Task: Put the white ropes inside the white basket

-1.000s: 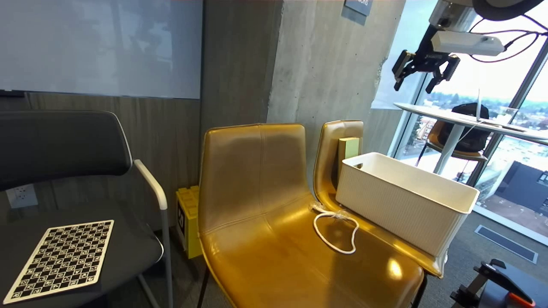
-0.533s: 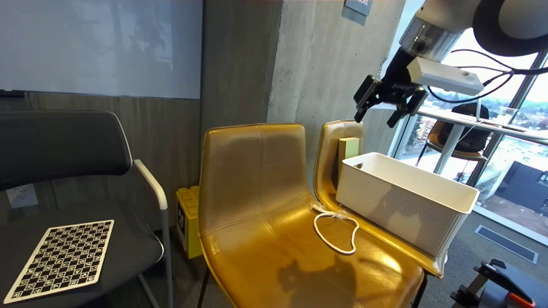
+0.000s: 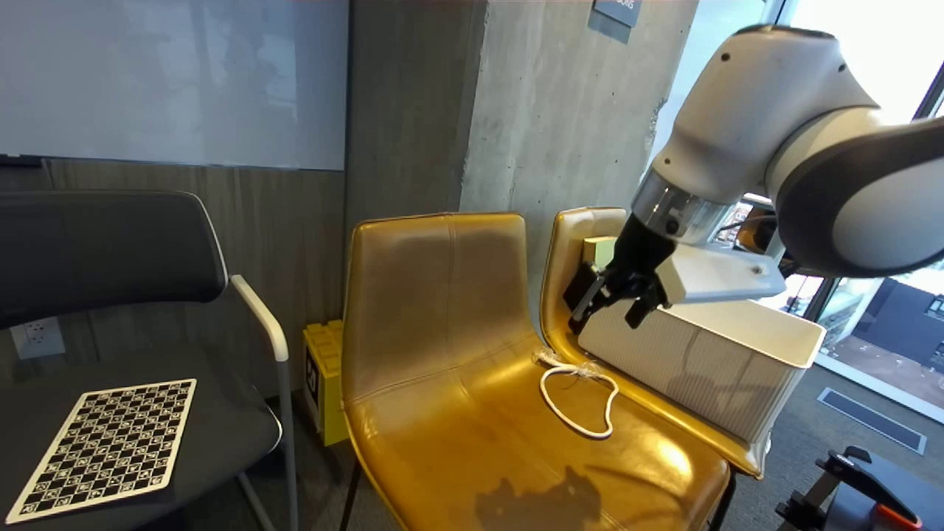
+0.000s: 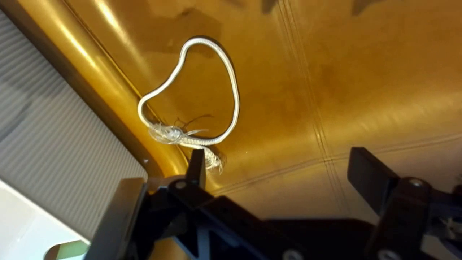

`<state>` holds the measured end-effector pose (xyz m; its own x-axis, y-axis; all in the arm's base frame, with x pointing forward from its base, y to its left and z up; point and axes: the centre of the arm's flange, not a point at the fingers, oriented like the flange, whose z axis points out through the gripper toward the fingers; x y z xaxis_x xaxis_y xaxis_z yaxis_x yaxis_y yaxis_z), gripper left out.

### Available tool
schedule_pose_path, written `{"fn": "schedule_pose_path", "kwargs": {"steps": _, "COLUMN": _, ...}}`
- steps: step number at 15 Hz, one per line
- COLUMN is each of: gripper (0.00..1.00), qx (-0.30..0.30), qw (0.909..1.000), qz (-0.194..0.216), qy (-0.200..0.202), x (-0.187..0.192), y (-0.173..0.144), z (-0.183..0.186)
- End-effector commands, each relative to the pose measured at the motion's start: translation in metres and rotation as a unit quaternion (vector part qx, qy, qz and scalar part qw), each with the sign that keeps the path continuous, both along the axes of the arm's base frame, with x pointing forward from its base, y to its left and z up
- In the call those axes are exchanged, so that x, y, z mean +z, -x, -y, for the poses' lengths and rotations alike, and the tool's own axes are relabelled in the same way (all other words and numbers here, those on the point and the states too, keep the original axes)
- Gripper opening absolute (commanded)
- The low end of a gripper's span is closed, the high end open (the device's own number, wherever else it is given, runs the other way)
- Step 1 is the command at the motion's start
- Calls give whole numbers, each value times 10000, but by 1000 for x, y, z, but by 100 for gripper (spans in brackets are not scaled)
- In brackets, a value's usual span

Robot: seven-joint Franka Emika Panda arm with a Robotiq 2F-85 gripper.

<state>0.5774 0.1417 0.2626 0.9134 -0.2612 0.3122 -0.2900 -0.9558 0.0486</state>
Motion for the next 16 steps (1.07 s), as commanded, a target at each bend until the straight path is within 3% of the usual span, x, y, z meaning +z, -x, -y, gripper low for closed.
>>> {"fn": "schedule_pose_path", "kwargs": {"steps": 1, "gripper": 100, "qx": 161, "qw": 9995, "qz": 13, "qy": 260, "x": -62, "y": -9, "z": -19}}
{"fn": "schedule_pose_path", "kwargs": {"steps": 7, "gripper": 100, "qx": 95, "qw": 9970, "qz": -200, "qy": 743, "x": -150, "y": -59, "z": 5}}
{"fn": "schedule_pose_path", "kwargs": {"steps": 12, "gripper": 100, "qx": -23, "qw": 9957, "qz": -455, "qy": 810, "x": -207, "y": -77, "z": 21}}
{"fn": "schedule_pose_path", "kwargs": {"steps": 14, "gripper": 92, "qx": -38, "qw": 9948, "qz": -537, "qy": 859, "x": -227, "y": -79, "z": 28}}
{"fn": "schedule_pose_path", "kwargs": {"steps": 15, "gripper": 73, "qx": -67, "qw": 9945, "qz": -565, "qy": 878, "x": -234, "y": -81, "z": 34}}
{"fn": "schedule_pose_path", "kwargs": {"steps": 16, "gripper": 70, "qx": -87, "qw": 9943, "qz": -569, "qy": 893, "x": -235, "y": -85, "z": 38}}
